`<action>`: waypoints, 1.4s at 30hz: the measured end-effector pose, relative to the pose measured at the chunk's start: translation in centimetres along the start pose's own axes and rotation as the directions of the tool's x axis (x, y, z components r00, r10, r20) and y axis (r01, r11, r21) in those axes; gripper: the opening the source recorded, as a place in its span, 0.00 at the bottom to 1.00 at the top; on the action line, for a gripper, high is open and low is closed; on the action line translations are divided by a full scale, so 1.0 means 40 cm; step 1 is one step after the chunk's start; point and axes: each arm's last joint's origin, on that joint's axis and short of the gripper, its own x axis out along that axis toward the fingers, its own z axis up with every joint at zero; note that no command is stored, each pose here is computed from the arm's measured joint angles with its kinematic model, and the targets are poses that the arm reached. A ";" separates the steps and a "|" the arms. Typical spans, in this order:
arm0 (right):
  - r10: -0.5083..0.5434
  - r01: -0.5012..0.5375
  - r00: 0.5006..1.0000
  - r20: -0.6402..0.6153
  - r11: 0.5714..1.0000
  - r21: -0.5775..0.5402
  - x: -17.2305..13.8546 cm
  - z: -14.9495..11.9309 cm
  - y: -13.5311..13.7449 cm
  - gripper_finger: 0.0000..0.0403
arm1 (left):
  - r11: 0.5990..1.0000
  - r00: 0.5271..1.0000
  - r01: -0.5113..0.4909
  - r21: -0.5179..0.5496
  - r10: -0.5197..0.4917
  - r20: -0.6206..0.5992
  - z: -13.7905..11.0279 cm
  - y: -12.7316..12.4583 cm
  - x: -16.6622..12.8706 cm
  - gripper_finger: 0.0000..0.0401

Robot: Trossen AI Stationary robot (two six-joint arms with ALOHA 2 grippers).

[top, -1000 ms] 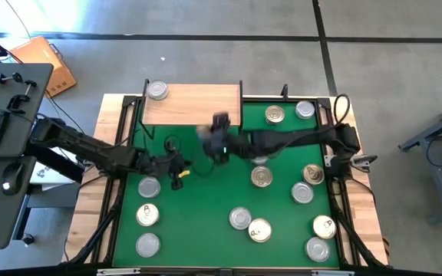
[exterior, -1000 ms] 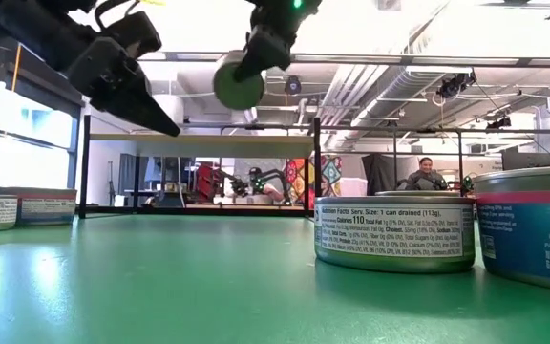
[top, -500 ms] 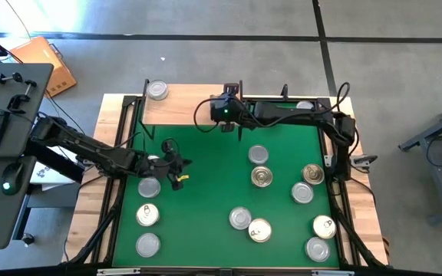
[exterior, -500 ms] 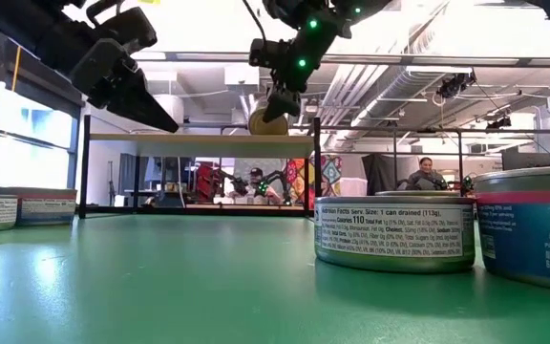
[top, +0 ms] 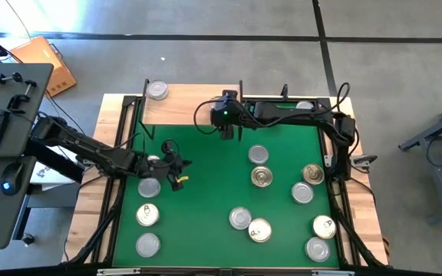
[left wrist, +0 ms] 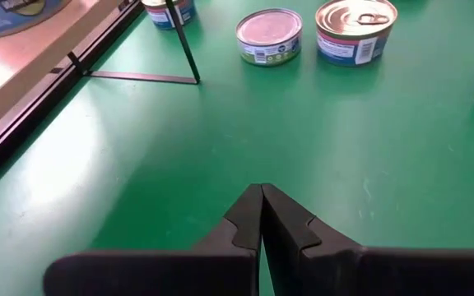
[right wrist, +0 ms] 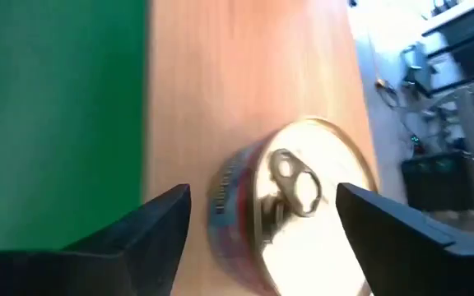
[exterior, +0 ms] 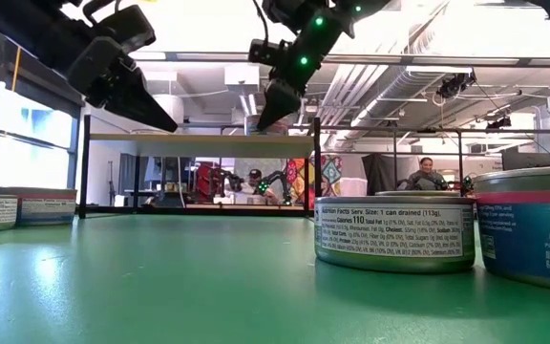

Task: Stack canned seafood by type on shelf
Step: Put the blue-pink tuna can on the shelf

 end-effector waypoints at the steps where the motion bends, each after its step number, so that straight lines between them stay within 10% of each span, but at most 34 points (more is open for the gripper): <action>1: 0.009 -0.009 1.000 -0.002 1.000 0.003 0.000 -0.001 0.001 0.75 | 1.000 1.000 0.002 0.003 -0.002 -0.001 -0.001 -0.001 -0.001 0.00; 12: 0.184 -0.211 0.972 0.145 0.956 0.204 -0.046 0.029 -0.089 0.67 | 1.000 1.000 -0.004 -0.015 0.005 0.014 0.007 0.013 -0.012 0.00; 25: 0.210 -0.237 0.972 0.110 0.840 0.488 0.015 -0.078 -0.195 0.02 | 0.995 0.998 0.001 -0.100 0.006 0.069 0.026 0.049 -0.060 0.00; 36: 0.123 -0.140 0.990 0.067 0.858 0.495 0.024 -0.103 -0.233 0.04 | 0.991 0.995 -0.015 -0.133 0.028 0.092 0.031 0.056 -0.069 0.00; 42: 0.214 -0.272 0.961 0.172 0.840 0.470 0.014 -0.073 -0.211 0.00 | 0.989 0.995 -0.016 -0.145 0.029 0.092 0.031 0.056 -0.069 0.00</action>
